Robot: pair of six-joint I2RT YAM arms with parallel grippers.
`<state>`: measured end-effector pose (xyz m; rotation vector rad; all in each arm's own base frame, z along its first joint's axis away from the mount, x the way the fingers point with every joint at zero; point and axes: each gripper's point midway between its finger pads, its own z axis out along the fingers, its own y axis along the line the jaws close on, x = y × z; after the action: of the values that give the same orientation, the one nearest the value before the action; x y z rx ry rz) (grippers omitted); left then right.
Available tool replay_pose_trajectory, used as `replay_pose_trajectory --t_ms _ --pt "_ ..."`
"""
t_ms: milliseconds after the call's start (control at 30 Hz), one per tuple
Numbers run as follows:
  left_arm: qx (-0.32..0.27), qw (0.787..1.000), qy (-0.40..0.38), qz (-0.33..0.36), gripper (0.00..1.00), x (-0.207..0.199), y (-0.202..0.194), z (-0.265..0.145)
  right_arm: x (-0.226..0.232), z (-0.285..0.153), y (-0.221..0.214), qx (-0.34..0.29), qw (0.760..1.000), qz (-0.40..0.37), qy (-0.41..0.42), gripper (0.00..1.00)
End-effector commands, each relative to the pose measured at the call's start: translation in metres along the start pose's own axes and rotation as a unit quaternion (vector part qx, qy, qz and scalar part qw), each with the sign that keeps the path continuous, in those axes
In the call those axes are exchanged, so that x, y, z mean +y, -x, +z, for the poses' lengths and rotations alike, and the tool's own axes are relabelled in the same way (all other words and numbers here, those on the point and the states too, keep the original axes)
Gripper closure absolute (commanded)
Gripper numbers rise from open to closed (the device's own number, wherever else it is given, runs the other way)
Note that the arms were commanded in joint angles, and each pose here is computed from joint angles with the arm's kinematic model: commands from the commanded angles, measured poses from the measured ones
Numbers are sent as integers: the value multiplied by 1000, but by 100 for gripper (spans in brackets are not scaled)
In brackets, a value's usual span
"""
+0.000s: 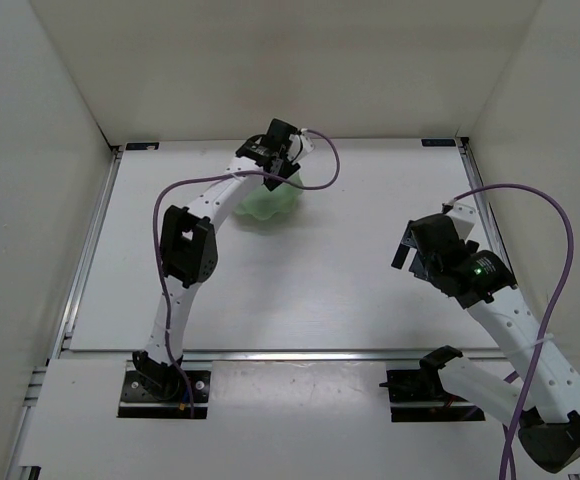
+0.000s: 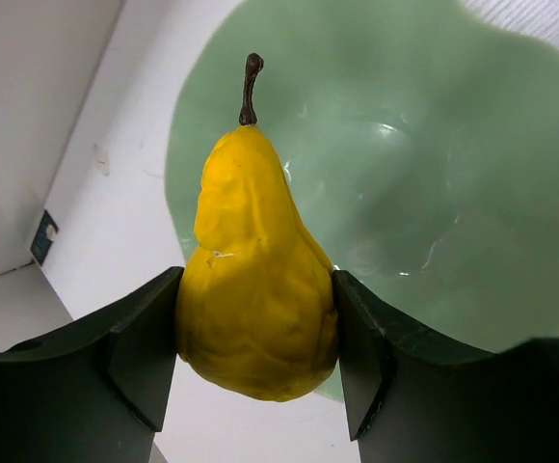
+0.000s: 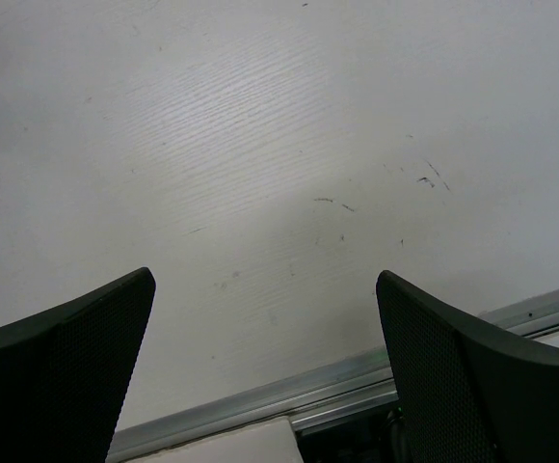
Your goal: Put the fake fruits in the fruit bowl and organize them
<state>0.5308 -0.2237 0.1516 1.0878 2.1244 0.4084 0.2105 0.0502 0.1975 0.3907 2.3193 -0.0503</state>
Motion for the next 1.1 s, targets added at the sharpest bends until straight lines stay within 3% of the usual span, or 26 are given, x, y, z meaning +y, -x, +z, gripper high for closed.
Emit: replay_pose_trajectory --t_ms 0,67,100,200,333,500,600,700,733,767,833,867,933,967,1067 --pt "-13 1000 8 -3 32 3 10 -6 0 -9 14 -21 1000 16 -1 0" --pt "2 1000 11 -9 15 4 -1 -1 0 -9 14 -21 1000 16 -1 0" --pt "2 1000 11 -10 0 4 -1 -1 0 -9 14 -21 1000 16 -1 0" --pt "2 999 28 -27 0 16 -1 -6 1 -9 13 -18 1000 11 3 0" --pt "-20 996 71 -51 0 43 14 -43 2 -9 12 -15 1000 16 7 0" --pt "-17 988 131 -75 0 72 4 -93 3 -8 8 -13 1000 21 11 0" --pt "-11 982 156 -105 0 97 -23 -127 2 -6 6 -10 1000 19 8 0" --pt "38 973 179 -142 0 120 -85 -143 6 -4 2 -8 1000 21 19 0" --pt "87 964 182 -172 0 128 -130 -140 6 -4 2 -8 1000 21 19 0" --pt "101 959 179 -197 0 133 -151 -148 11 -2 2 -8 999 25 29 0" --pt "136 950 127 -250 0 127 -194 -141 15 3 0 -1 999 28 36 0" --pt "182 929 107 -304 0 128 -240 -149 20 6 -1 1 999 24 42 0" --pt "209 906 38 -367 0 108 -271 -146 26 12 -3 11 999 10 48 0" --pt "246 884 19 -398 0 100 -307 -151 29 17 -8 25 999 3 43 0" --pt "278 845 9 -457 0 77 -356 -160 37 22 -8 43 998 -13 46 0"
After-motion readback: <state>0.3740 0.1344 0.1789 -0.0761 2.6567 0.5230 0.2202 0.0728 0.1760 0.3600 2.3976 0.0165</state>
